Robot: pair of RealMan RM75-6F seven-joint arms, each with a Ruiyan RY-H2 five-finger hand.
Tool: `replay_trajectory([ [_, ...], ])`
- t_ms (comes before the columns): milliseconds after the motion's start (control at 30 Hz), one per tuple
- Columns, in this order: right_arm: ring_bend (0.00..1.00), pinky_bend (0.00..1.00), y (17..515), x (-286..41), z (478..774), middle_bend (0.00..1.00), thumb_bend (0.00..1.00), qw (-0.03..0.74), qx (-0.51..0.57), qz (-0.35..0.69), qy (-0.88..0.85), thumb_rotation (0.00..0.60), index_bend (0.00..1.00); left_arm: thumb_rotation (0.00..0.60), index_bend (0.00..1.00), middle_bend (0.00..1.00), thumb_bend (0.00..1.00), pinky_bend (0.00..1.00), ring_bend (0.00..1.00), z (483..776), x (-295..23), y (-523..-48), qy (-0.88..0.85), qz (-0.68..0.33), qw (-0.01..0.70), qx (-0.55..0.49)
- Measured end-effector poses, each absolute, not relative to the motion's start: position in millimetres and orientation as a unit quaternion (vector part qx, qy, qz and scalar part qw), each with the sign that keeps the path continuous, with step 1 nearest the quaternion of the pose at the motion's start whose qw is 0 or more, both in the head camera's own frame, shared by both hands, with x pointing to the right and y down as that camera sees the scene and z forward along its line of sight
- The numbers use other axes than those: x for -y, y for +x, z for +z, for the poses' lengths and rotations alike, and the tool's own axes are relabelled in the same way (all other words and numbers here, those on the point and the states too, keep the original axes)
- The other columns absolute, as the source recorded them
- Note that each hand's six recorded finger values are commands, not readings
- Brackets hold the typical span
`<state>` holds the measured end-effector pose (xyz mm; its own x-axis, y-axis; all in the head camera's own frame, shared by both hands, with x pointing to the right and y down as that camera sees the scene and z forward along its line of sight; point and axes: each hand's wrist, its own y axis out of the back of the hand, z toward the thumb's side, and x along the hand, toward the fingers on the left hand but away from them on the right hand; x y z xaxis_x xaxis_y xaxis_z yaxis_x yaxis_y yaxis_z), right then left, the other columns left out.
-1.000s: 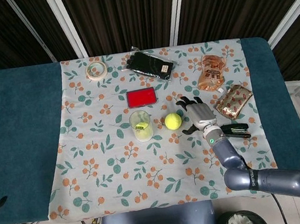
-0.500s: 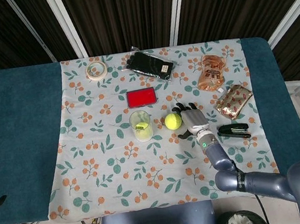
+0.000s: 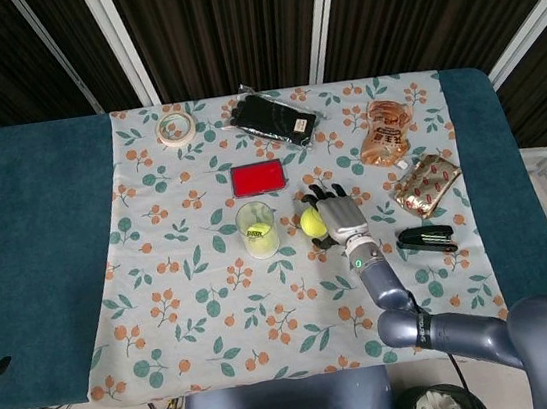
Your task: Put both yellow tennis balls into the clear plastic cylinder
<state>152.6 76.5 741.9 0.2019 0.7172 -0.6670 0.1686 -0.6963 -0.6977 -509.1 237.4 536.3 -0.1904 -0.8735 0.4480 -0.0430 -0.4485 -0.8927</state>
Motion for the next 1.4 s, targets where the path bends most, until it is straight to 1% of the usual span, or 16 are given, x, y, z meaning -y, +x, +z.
replay_trajectory([
  [300, 0.34, 0.0, 149, -78, 748, 0.16, 0.41, 0.246, 0.292, 0.57, -0.727, 0.6, 0.27, 0.6, 0.13, 0.0, 0.04, 0.03, 0.0, 537, -237, -509, -0.551, -0.65, 0.317, -0.416],
  [433, 0.4, 0.0, 150, -80, 751, 0.23, 0.43, 0.244, 0.286, 0.577, -0.725, 0.6, 0.32, 0.6, 0.13, 0.0, 0.04, 0.03, 0.0, 536, -237, -510, -0.551, -0.65, 0.317, -0.417],
  [533, 0.47, 0.0, 149, -80, 751, 0.31, 0.47, 0.245, 0.286, 0.578, -0.724, 0.6, 0.36, 0.6, 0.14, 0.0, 0.04, 0.03, 0.0, 536, -237, -510, -0.551, -0.65, 0.316, -0.416],
  [633, 0.52, 0.0, 148, -79, 751, 0.35, 0.51, 0.243, 0.288, 0.577, -0.724, 0.6, 0.41, 0.6, 0.14, 0.0, 0.04, 0.03, 0.0, 536, -237, -510, -0.551, -0.65, 0.317, -0.416],
  [733, 0.55, 0.0, 148, -78, 750, 0.39, 0.55, 0.246, 0.29, 0.575, -0.724, 0.6, 0.46, 0.6, 0.14, 0.0, 0.04, 0.03, 0.0, 536, -237, -510, -0.551, -0.65, 0.316, -0.416],
  [833, 0.56, 0.0, 147, -75, 746, 0.4, 0.56, 0.253, 0.295, 0.57, -0.724, 0.6, 0.48, 0.6, 0.14, 0.0, 0.04, 0.03, 0.0, 535, -237, -511, -0.55, -0.65, 0.316, -0.418],
  [1033, 0.57, 0.0, 147, -63, 733, 0.4, 0.56, 0.267, 0.303, 0.561, -0.723, 0.6, 0.48, 0.6, 0.14, 0.0, 0.04, 0.03, 0.0, 534, -237, -512, -0.549, -0.65, 0.314, -0.421],
  [1167, 0.57, 0.0, 146, -50, 717, 0.4, 0.56, 0.279, 0.309, 0.551, -0.723, 0.6, 0.48, 0.6, 0.15, 0.0, 0.04, 0.03, 0.0, 534, -237, -512, -0.55, -0.65, 0.314, -0.42],
  [1400, 0.57, 0.0, 134, -3, 669, 0.4, 0.56, 0.303, 0.34, 0.521, -0.722, 0.6, 0.48, 0.6, 0.15, 0.0, 0.04, 0.03, 0.0, 531, -238, -514, -0.548, -0.651, 0.311, -0.423],
])
